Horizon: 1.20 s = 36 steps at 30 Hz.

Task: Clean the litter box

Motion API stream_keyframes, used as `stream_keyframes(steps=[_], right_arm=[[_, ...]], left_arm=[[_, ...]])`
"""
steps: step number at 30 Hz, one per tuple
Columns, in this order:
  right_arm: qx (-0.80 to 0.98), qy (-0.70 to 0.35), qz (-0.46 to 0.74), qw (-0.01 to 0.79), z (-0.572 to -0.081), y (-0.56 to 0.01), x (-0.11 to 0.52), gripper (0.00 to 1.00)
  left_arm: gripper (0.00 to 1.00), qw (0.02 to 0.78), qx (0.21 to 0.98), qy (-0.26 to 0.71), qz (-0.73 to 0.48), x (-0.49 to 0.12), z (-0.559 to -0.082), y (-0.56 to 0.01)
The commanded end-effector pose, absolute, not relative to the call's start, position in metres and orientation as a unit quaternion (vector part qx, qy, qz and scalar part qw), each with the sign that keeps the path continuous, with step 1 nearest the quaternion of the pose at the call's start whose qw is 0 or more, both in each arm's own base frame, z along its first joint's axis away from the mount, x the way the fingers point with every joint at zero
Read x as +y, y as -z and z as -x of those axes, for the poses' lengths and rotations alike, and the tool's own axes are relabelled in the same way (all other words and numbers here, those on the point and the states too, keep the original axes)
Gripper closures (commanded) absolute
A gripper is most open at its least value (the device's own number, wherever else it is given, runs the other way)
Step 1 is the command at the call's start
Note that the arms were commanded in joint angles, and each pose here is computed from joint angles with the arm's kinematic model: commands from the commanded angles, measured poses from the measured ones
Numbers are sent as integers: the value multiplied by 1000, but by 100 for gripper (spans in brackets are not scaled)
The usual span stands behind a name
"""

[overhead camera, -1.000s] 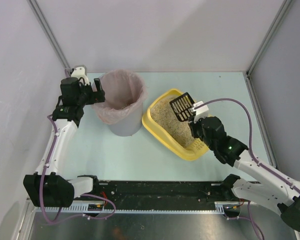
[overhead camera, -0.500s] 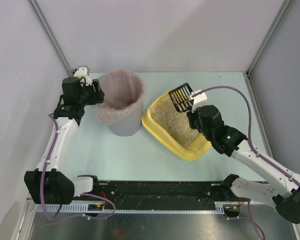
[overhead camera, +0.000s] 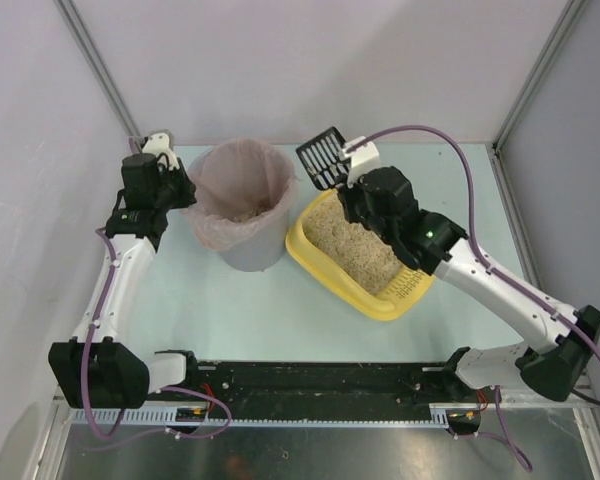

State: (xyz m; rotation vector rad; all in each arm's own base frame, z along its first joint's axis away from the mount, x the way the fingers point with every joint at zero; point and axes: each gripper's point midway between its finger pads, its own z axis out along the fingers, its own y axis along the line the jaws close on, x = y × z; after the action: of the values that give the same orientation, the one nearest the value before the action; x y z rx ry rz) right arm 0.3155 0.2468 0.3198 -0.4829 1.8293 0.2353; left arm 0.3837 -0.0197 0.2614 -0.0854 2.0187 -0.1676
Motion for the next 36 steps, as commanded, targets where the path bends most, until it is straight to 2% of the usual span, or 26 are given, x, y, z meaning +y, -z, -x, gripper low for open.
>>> stream_keyframes(steps=[1,6,12,17,22,36], right_arm=[[730,-112,232,633,-335,-372,281,100],[703,-108,295,638,-355,-382,327,100],[678,12,397,619,-381,-359,363,100],[602,144,459,637,-383,-366,366,100],[523,217,488,665,-372,-379,367,100],[369,386,531,658,-369,-424,360,100]], left_arm=[[82,529,838,132,-22,-61,-379,-269],[82,527,838,138,-30,-69,-378,-269],[82,531,836,134,-29,-67,-378,-272],[82,534,834,135,-29,-67,-377,-275],[82,534,834,137,-30,-68,-376,-275],[82,539,830,136,-31,-68,-375,-280]])
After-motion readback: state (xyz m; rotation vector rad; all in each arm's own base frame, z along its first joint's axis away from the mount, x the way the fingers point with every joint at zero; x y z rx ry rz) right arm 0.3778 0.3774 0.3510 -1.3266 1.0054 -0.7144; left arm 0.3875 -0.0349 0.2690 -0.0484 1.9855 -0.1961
